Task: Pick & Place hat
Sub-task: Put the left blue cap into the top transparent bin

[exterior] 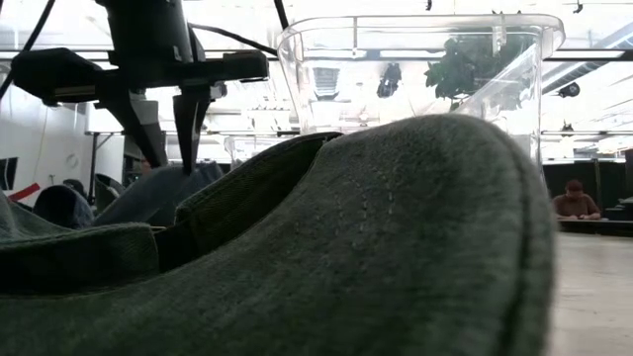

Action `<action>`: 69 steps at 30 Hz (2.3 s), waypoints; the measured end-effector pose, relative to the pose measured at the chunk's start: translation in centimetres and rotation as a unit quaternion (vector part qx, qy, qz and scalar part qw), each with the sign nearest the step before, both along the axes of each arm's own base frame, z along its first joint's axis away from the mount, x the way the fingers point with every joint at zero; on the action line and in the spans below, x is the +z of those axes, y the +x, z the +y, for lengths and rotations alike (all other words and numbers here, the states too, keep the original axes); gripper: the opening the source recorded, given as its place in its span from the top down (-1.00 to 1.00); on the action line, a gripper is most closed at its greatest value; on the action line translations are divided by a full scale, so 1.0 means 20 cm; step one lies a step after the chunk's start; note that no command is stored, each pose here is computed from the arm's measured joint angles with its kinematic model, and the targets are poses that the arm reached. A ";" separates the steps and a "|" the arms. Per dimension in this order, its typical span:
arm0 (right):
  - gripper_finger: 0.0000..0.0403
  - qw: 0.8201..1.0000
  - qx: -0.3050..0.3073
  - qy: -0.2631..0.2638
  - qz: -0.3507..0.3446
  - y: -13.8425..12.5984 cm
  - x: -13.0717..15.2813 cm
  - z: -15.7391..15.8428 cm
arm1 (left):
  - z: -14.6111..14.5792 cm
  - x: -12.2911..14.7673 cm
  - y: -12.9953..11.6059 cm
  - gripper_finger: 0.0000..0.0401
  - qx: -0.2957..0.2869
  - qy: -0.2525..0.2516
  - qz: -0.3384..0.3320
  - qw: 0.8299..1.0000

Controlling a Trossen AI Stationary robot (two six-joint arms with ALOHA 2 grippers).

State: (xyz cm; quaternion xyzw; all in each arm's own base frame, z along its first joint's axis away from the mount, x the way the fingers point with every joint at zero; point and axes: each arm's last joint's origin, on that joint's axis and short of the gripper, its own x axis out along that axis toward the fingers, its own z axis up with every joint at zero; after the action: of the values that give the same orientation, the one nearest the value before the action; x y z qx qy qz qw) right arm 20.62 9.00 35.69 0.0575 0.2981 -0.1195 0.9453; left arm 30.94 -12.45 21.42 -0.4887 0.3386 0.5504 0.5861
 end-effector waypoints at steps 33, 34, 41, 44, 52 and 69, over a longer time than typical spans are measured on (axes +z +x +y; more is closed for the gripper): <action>0.41 1.000 0.011 0.005 0.004 0.00 0.00 0.00 | -0.08 0.24 -0.61 0.16 -0.020 -0.053 -0.080 0.995; 0.41 1.000 0.012 0.005 0.004 0.00 0.00 0.00 | -0.07 0.21 -0.61 0.16 -0.020 -0.057 -0.084 0.995; 0.41 1.000 0.008 0.011 0.000 0.00 0.00 0.00 | -0.03 0.06 -0.68 0.16 -0.014 -0.093 -0.049 0.994; 0.41 1.000 0.008 0.011 0.000 0.00 0.00 0.00 | -0.02 0.03 -0.71 0.16 -0.013 -0.097 -0.037 0.994; 0.41 1.000 0.008 0.014 -0.006 0.00 0.01 0.01 | 0.04 -0.08 -0.78 0.16 -0.012 -0.078 -0.015 0.997; 0.41 1.000 0.008 0.017 -0.011 0.01 0.01 0.01 | 0.07 -0.24 -0.79 0.16 -0.023 -0.074 -0.102 0.992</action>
State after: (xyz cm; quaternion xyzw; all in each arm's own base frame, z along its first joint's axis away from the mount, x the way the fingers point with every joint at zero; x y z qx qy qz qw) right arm 20.76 9.13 35.92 0.0722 0.2900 -0.1063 0.9484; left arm 15.10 -10.99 16.67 -0.5762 0.3280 0.4578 0.5924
